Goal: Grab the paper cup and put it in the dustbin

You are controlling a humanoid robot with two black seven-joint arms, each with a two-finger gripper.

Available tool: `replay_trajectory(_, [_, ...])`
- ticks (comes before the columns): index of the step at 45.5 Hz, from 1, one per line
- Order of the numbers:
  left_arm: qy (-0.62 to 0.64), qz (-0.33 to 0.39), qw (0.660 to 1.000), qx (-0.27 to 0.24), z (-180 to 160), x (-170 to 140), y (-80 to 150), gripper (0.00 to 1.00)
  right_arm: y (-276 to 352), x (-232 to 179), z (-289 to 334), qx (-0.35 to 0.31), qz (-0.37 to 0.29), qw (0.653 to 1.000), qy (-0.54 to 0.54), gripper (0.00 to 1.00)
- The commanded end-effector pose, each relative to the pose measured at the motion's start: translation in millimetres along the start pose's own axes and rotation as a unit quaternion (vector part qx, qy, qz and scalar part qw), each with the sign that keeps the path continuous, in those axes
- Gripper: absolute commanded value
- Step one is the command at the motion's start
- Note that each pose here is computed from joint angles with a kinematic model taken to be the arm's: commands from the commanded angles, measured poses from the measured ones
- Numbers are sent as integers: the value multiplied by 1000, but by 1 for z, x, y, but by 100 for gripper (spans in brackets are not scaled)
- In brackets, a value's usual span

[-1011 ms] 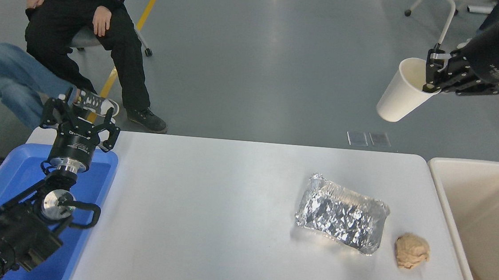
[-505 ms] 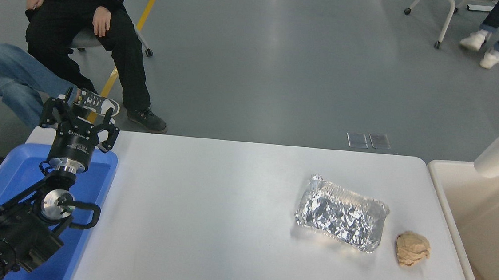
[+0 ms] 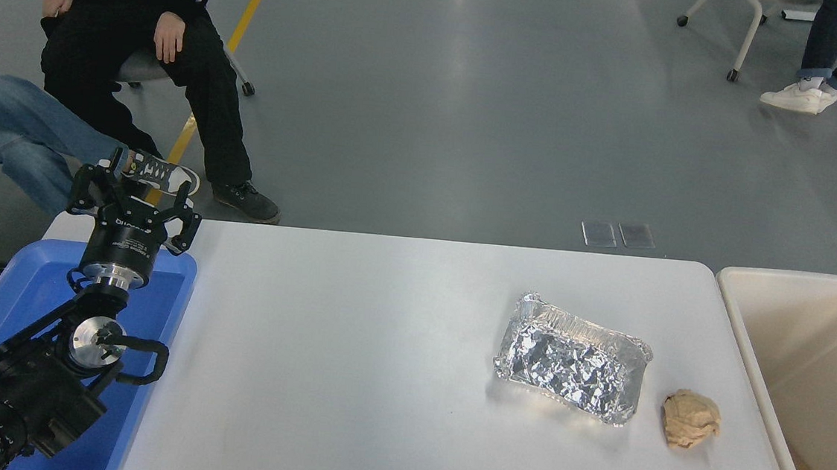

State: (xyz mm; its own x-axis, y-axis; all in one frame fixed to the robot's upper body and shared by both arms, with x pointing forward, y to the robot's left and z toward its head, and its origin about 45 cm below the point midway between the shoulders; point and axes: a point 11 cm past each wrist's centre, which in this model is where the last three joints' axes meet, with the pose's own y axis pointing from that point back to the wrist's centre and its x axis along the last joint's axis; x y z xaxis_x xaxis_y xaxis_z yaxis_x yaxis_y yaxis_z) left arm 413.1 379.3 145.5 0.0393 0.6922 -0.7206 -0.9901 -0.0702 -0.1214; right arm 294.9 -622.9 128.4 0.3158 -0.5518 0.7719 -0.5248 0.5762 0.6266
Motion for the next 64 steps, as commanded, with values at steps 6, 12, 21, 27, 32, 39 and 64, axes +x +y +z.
replay_trajectory(6, [0, 0, 1000, 1, 0, 0, 0, 99, -2, -22, 21, -17, 46, 999, -7, 17])
replay_trajectory(12, [0, 0, 1000, 1, 0, 0, 0, 99, 0, -1, 19, -16, 106, 994, -12, 84])
replay_trajectory(21, [0, 0, 1000, 0, 0, 0, 0, 99, 1, 0, 18, -15, 123, 992, -11, 92])
replay_trajectory(27, [0, 0, 1000, 1, 0, 0, 0, 99, -1, -9, 8, -6, 103, 994, -22, 99])
replay_trajectory(32, [0, 0, 1000, 0, 0, 0, 0, 99, 2, 1, -2, 3, 81, 996, -42, 100])
replay_trajectory(39, [-1, 0, 1000, 0, 1, 0, 0, 99, 14, 5, -18, 23, 27, 997, -67, 100])
replay_trajectory(64, [0, 0, 1000, 1, 0, 0, 0, 99, 107, 9, -128, 90, -176, 975, 106, 100])
